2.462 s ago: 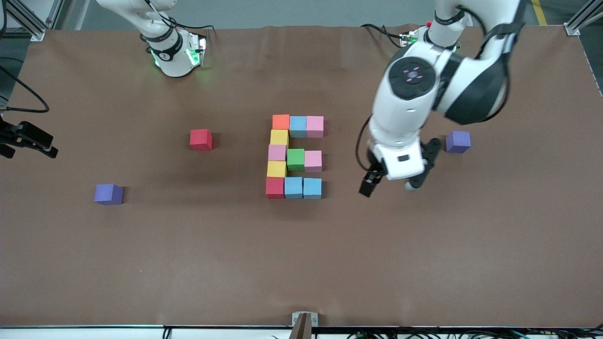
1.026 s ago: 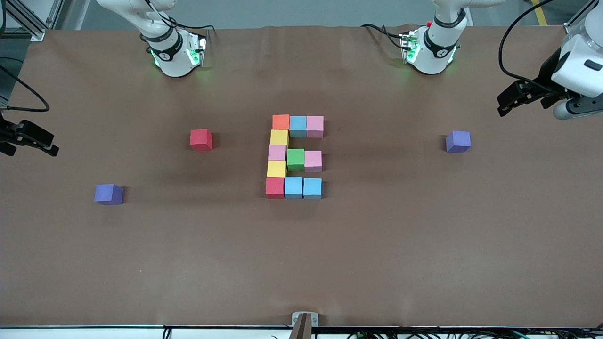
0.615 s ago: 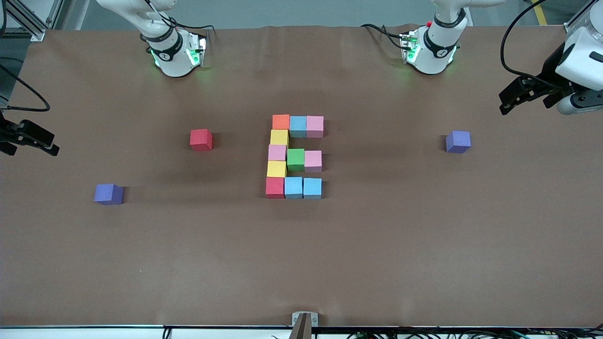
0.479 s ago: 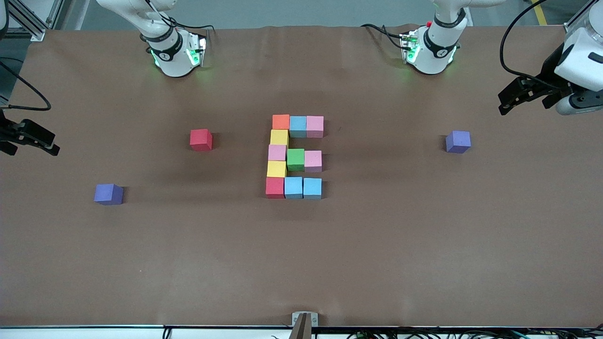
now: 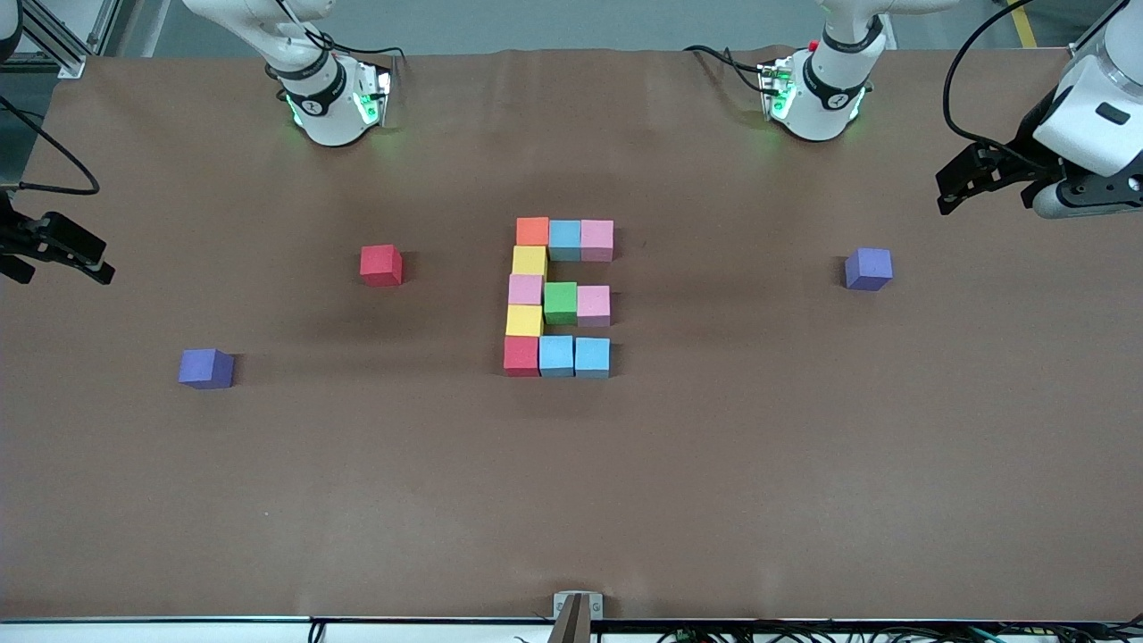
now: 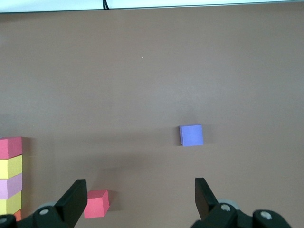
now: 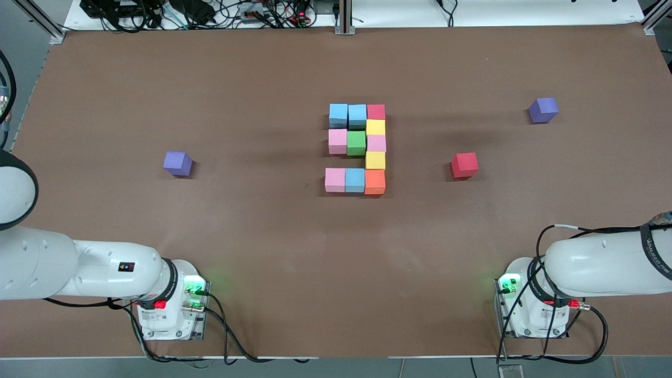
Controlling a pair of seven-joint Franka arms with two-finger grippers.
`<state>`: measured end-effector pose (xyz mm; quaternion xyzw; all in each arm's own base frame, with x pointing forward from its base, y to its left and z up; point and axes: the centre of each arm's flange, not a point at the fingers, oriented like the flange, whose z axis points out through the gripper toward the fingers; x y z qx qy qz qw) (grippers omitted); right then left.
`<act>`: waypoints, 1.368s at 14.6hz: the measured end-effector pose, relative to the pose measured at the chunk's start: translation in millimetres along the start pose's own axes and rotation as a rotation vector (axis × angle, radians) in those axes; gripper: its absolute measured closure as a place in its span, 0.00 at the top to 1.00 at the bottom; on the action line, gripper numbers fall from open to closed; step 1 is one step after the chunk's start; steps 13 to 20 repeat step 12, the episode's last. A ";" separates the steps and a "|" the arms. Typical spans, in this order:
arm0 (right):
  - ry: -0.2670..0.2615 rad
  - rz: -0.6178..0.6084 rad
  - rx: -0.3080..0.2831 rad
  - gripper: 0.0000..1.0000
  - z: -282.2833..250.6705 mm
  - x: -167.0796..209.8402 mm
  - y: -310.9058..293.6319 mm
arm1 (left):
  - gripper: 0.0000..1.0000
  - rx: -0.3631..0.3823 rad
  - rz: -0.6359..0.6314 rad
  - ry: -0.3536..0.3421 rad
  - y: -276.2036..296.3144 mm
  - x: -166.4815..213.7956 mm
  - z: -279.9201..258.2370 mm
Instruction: Arrange 11 blocks into digit 3
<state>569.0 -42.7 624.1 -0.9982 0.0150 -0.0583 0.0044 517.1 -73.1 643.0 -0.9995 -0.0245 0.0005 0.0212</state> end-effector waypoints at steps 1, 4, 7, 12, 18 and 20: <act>-0.002 0.000 0.000 1.00 0.4 -0.2 0.0 | 1.00 0.000 0.000 0.000 0.0 0.0 0.0; -0.002 0.000 0.000 1.00 0.5 -0.2 0.0 | 1.00 -0.001 0.010 0.003 -0.1 0.0 -1.6; -0.007 0.000 0.000 1.00 0.8 -0.7 0.0 | 1.00 -0.001 0.017 0.004 -0.1 0.0 -1.7; -0.009 -0.001 0.001 1.00 1.1 -1.0 -0.8 | 1.00 -0.001 0.017 0.004 0.0 0.0 -1.8; -0.009 -0.001 0.001 1.00 1.1 -1.0 -0.8 | 1.00 -0.001 0.017 0.004 0.0 0.0 -1.8; -0.009 -0.001 0.001 1.00 1.1 -1.0 -0.8 | 1.00 -0.001 0.017 0.004 0.0 0.0 -1.8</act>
